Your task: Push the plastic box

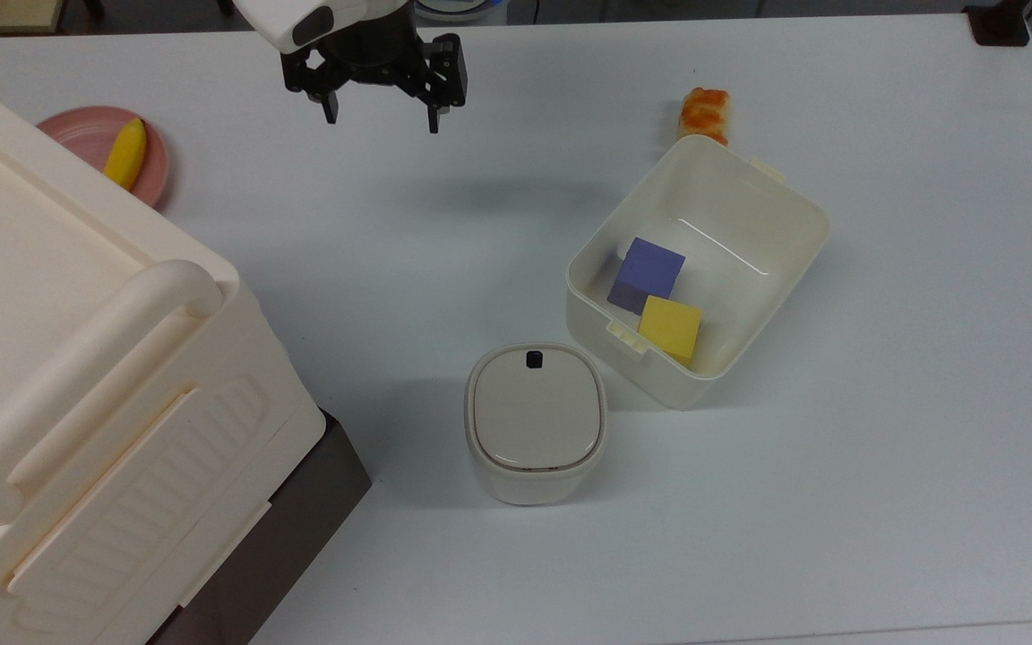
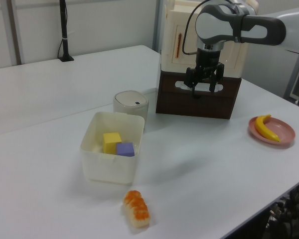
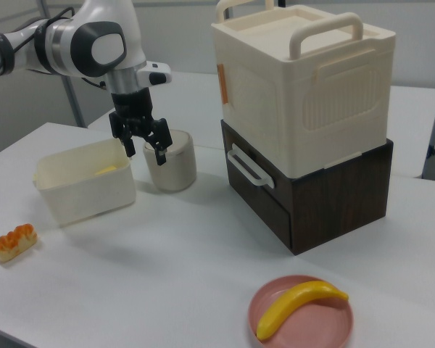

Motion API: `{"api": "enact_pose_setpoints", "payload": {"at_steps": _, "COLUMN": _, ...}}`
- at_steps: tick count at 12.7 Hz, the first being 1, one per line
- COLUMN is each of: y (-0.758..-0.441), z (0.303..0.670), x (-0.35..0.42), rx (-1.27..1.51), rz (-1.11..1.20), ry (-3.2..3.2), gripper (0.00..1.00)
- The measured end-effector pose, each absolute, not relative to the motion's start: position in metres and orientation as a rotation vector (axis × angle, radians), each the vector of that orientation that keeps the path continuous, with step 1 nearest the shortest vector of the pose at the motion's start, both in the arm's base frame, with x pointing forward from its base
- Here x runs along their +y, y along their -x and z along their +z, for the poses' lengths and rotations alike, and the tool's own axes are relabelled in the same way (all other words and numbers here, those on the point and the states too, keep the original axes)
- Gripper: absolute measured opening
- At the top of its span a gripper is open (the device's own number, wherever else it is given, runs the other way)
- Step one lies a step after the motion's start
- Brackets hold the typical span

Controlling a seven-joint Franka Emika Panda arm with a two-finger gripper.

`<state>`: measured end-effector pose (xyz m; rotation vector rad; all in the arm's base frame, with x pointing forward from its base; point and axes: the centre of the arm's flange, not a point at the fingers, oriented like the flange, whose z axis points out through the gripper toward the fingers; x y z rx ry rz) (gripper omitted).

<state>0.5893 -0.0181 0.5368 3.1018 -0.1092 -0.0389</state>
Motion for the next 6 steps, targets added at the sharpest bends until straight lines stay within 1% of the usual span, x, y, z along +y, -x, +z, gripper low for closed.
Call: {"api": "enact_pose_setpoints", "payload": {"at_steps": 6, "y": -0.5896, "z": 0.5352, "x": -0.0117, "rx": -0.086, "rz": -0.043, "ry": -3.103, "gripper": 1.00}}
